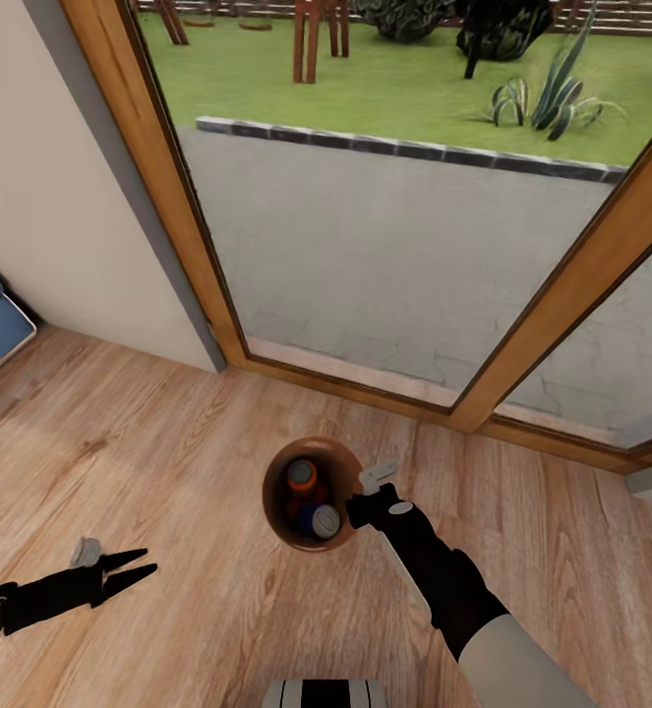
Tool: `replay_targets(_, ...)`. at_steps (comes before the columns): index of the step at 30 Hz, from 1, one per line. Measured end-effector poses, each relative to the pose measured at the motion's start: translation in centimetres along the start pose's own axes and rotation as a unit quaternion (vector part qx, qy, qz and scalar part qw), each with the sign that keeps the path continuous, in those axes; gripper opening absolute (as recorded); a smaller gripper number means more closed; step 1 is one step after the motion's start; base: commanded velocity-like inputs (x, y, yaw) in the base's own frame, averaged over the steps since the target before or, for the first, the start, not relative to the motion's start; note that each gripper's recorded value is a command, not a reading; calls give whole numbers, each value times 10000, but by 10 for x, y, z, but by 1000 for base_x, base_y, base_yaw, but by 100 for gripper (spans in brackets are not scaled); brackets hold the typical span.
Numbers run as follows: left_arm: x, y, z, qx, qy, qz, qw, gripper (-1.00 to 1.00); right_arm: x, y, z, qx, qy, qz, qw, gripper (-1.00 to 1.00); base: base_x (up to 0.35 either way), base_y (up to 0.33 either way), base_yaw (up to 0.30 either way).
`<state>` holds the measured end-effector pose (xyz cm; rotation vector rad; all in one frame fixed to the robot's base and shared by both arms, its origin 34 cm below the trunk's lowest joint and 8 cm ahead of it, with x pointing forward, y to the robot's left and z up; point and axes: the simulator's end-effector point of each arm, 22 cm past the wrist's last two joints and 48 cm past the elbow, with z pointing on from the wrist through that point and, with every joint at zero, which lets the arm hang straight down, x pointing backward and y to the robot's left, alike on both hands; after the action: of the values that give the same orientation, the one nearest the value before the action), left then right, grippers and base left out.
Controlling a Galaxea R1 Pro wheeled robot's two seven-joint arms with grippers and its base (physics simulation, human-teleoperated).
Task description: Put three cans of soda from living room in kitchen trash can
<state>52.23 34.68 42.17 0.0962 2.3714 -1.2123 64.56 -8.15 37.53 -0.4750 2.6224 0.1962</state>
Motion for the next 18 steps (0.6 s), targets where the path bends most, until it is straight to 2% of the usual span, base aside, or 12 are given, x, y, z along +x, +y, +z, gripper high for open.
replay_targets(7, -38, 3, -15, -84, -200, 485, 9986, 100, 0, 0, 0, 0, 1, -2, 10000, -100, 0, 0, 0)
replay_targets(18, -39, 7, -14, -91, -224, 536, 9983, 100, 4, 0, 5, -1, 0, 1, 10000, -100, 0, 0, 0)
